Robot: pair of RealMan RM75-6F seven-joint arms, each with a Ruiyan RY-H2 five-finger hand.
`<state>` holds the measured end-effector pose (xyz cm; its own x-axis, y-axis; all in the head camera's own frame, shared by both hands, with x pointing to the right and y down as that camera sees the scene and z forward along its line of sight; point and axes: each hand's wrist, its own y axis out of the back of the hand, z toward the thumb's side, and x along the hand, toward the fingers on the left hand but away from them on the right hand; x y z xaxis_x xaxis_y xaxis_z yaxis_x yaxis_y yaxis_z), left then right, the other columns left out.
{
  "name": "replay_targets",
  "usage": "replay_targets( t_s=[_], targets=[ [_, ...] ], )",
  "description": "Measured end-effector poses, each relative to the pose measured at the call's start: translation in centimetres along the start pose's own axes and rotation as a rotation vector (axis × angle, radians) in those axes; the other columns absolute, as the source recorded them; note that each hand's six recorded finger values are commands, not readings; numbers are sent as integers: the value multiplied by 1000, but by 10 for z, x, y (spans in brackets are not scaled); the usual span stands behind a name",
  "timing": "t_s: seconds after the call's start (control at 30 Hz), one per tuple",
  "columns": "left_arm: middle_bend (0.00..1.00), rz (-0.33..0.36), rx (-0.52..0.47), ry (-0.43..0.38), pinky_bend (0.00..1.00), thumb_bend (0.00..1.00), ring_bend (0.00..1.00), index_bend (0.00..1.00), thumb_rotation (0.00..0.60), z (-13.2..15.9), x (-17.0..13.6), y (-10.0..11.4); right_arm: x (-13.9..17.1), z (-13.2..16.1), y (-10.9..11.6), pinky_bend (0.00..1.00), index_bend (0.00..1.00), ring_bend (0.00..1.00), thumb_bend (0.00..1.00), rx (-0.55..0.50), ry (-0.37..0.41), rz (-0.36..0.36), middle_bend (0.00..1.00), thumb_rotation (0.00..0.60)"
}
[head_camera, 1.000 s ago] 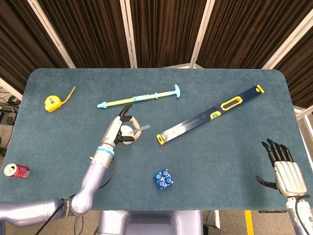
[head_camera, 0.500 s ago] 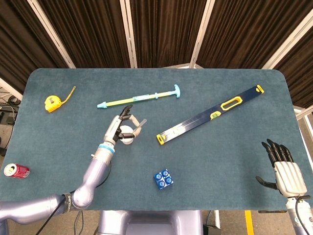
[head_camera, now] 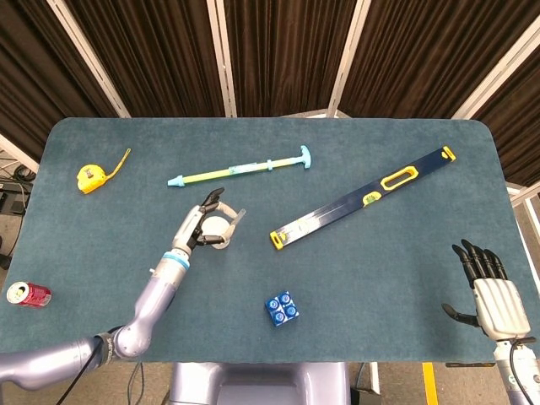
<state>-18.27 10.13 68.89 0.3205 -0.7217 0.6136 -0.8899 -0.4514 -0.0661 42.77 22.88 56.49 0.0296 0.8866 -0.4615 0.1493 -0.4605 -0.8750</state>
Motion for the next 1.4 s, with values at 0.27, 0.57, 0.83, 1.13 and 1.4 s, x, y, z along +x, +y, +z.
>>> replay_targets(
  t_s=[0.27, 0.57, 0.83, 1.13, 1.4],
  targets=[
    [0, 2, 3, -17, 0, 428, 0, 342, 600, -4, -11, 18, 0, 0, 0, 0, 2, 0, 153, 9, -1, -4, 0, 600],
    [0, 7, 233, -44, 0, 428, 0, 307, 600, -9, -36, 44, 1, 0, 0, 0, 2, 0, 152, 17, -3, -9, 0, 600],
    [0, 32, 750, -37, 0, 417, 0, 235, 600, -26, -78, 86, 1, 0, -1, 0, 3, 0, 153, 29, -9, -12, 0, 600],
    [0, 104, 1159, 39, 0, 260, 0, 96, 600, -39, -152, 136, 0, 1, -1, 0, 2, 0, 153, 39, -15, -17, 0, 600],
    [0, 124, 1209, 75, 0, 259, 0, 88, 600, -45, -188, 143, 0, 1, 0, 0, 2, 0, 153, 42, -14, -27, 0, 600]
  ],
)
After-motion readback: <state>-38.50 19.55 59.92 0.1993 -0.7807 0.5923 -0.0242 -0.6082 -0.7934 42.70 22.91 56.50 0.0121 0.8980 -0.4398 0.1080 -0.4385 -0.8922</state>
